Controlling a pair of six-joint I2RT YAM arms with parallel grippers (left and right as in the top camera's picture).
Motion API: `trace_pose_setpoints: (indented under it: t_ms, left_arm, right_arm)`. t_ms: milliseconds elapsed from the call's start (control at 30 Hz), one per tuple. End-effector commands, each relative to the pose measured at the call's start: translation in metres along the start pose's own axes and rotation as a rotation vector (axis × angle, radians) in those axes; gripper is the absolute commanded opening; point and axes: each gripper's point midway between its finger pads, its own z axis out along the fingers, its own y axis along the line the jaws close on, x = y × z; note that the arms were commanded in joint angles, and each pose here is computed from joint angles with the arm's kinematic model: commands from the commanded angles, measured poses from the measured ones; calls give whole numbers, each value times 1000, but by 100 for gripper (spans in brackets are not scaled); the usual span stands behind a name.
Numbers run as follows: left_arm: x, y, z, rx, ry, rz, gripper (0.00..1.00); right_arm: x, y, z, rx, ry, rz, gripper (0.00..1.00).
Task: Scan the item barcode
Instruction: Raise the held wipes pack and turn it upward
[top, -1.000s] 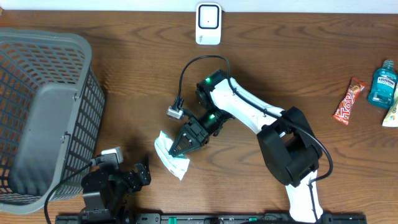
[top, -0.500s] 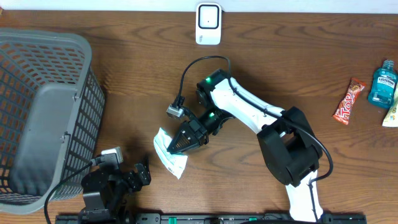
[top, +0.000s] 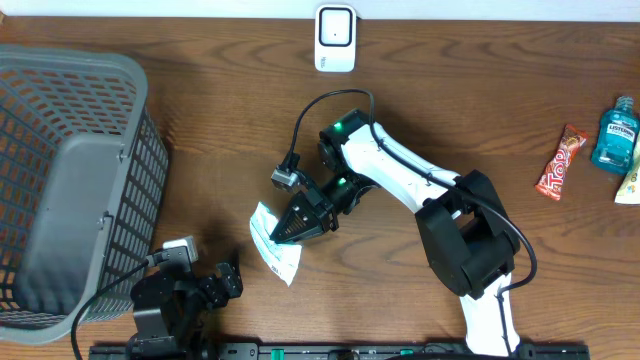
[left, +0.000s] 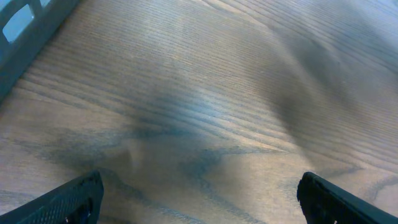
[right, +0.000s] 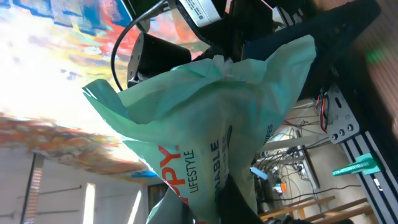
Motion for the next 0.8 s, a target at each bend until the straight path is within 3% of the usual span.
trace_pose_setpoints:
  t_ms: [0, 200, 467, 667, 767]
  left_arm:
    - [17, 5, 1, -20, 67, -20, 98]
    - [17, 5, 1, -20, 67, -20, 98]
    - [17, 5, 1, -20, 67, -20, 98]
    - [17, 5, 1, -20, 67, -20, 98]
    - [17, 5, 1, -20, 67, -20, 98]
  right_arm:
    - [0, 13, -3, -29, -22, 1, 1]
    - [3, 4, -3, 18, 2, -122, 1]
    - [-10, -41, -19, 246, 43, -249, 1]
    - [-55, -101, -48, 634, -45, -220, 1]
    - [-79, -104, -62, 702, -119, -272, 1]
